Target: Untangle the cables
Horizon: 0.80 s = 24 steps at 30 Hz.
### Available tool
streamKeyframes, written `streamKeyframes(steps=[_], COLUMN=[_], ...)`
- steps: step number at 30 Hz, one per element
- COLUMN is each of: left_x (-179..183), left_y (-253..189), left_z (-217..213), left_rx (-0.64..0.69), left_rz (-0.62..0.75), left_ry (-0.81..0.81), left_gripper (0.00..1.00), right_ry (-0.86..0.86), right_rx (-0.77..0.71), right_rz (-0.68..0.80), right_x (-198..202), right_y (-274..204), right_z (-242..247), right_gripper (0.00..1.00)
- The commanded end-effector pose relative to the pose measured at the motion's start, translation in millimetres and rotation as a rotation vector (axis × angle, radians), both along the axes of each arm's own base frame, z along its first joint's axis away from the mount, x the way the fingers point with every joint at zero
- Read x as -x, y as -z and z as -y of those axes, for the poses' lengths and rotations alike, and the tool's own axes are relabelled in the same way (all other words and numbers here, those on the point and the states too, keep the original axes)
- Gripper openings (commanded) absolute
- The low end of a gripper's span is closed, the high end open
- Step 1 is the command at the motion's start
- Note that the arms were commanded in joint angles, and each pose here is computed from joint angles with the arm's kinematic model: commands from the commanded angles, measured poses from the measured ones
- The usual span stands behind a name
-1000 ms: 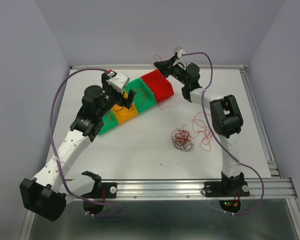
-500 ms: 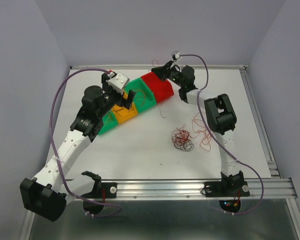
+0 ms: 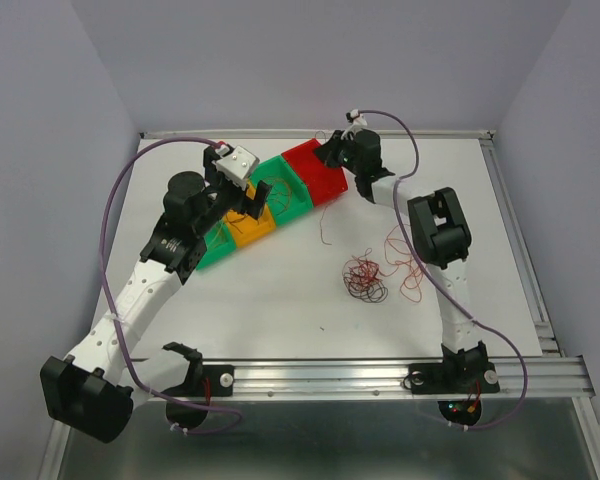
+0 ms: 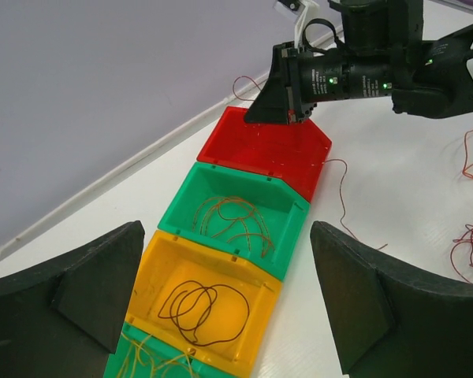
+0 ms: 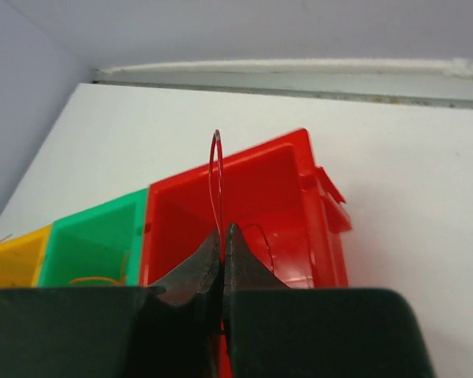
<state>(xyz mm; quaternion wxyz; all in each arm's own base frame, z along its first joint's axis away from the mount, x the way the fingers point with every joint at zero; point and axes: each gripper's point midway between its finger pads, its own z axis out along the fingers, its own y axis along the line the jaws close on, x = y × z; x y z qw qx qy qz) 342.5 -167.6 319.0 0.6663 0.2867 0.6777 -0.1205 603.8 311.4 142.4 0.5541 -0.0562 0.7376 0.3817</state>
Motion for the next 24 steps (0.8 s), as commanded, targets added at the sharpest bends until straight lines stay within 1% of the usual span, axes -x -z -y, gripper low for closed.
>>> streamKeyframes(steps=[1, 2, 4, 6, 8, 9, 10, 11, 13, 15, 17, 18, 19, 21, 22, 24], left_x=[3, 3, 3, 4, 4, 3, 4, 3, 3, 3, 3, 3, 3, 3, 3, 4], left_y=[-17, -17, -16, -16, -15, -15, -14, -14, -14, -14, -13, -13, -13, -12, -12, -12], left_z=[0, 1, 1, 2, 2, 2, 2, 3, 2, 3, 3, 3, 4, 4, 4, 4], left_rx=[0.018, 0.018, 0.019, 0.018, 0.018, 0.017, 0.015, 0.017, 0.018, 0.016, 0.015, 0.013, 0.013, 0.013, 0.012, 0.013], left_rz=[0.066, 0.065, 0.063, 0.061, 0.06, 0.058, 0.058, 0.054, 0.052, 0.054, 0.052, 0.052, 0.052, 0.05, 0.049, 0.049], left_ry=[0.014, 0.017, 0.02, 0.023, 0.025, 0.025, 0.026, 0.028, 0.026, 0.031, 0.029, 0.03, 0.033, 0.033, 0.034, 0.037], left_gripper=[0.99, 0.99, 0.99, 0.99, 0.99, 0.99, 0.99, 0.99, 0.99, 0.99, 0.99, 0.99, 0.99, 0.99, 0.99, 0.99], right_ry=[0.131, 0.132, 0.144, 0.134, 0.125, 0.131, 0.141, 0.147, 0.171, 0.177, 0.171, 0.194, 0.202, 0.234, 0.24, 0.244], right_rx=[0.087, 0.118, 0.164, 0.185, 0.204, 0.21, 0.214, 0.22, 0.242, 0.242, 0.253, 0.255, 0.266, 0.283, 0.278, 0.289], right_rz=[-0.077, -0.113, -0.133, -0.143, -0.131, -0.126, -0.116, -0.085, -0.053, -0.014, 0.002, 0.018, 0.017, 0.022, 0.036, 0.024], right_x=[-18, -14, -16, -17, -14, -14, -14, -13, -13, -8, -2, -1, 2, 5, 8, 14], right_y=[14, 27, 42, 42, 40, 38, 32, 17, 3, -24, -34, -47, -47, -53, -65, -64], right_z=[7, 3, 0, -4, -9, -9, -7, -9, -6, -9, -10, -6, -4, 1, 2, 7], right_gripper=[0.01, 0.01, 0.01, 0.02, 0.13, 0.26, 0.28, 0.29, 0.31, 0.32, 0.38, 0.4, 0.43, 0.45, 0.45, 0.46])
